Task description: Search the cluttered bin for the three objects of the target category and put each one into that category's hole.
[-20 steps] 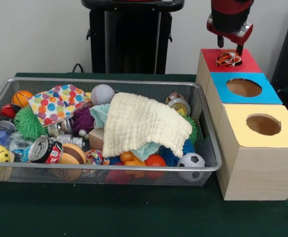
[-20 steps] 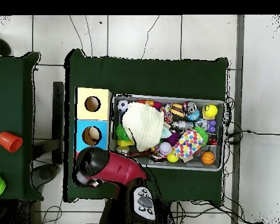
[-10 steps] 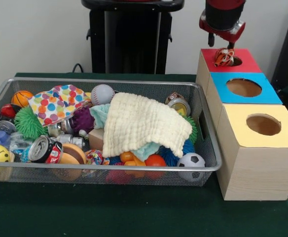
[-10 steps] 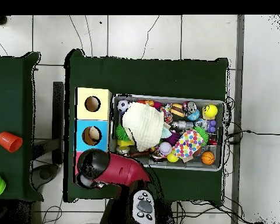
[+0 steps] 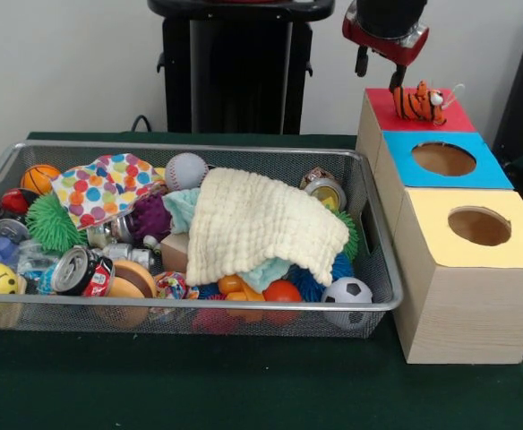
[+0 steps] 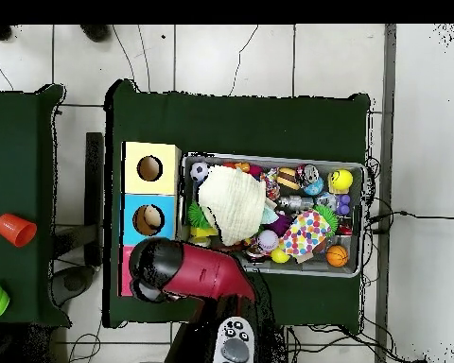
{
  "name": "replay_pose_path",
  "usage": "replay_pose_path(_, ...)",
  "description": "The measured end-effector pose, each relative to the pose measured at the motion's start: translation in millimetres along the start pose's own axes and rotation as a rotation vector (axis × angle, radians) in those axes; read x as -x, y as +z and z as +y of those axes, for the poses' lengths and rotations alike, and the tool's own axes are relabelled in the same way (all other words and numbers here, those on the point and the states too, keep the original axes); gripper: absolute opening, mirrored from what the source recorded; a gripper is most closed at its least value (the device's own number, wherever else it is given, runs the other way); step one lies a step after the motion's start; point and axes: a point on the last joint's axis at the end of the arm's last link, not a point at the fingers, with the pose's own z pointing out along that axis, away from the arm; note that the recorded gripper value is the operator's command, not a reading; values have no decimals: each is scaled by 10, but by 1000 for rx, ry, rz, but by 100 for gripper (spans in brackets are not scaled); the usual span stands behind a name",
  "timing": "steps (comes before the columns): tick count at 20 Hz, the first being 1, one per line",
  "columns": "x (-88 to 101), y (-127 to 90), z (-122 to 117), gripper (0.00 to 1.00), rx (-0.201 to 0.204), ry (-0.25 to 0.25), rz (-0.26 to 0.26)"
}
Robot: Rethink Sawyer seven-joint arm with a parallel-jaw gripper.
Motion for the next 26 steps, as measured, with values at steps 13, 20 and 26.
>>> replay_pose_path(13, 69, 16, 123, 100, -13, -15, -29)
replay_pose_path(20, 40, -7, 203, 100, -14, -29, -45)
replay_pose_path(26, 18, -7, 224, 100, -14, -29, -45)
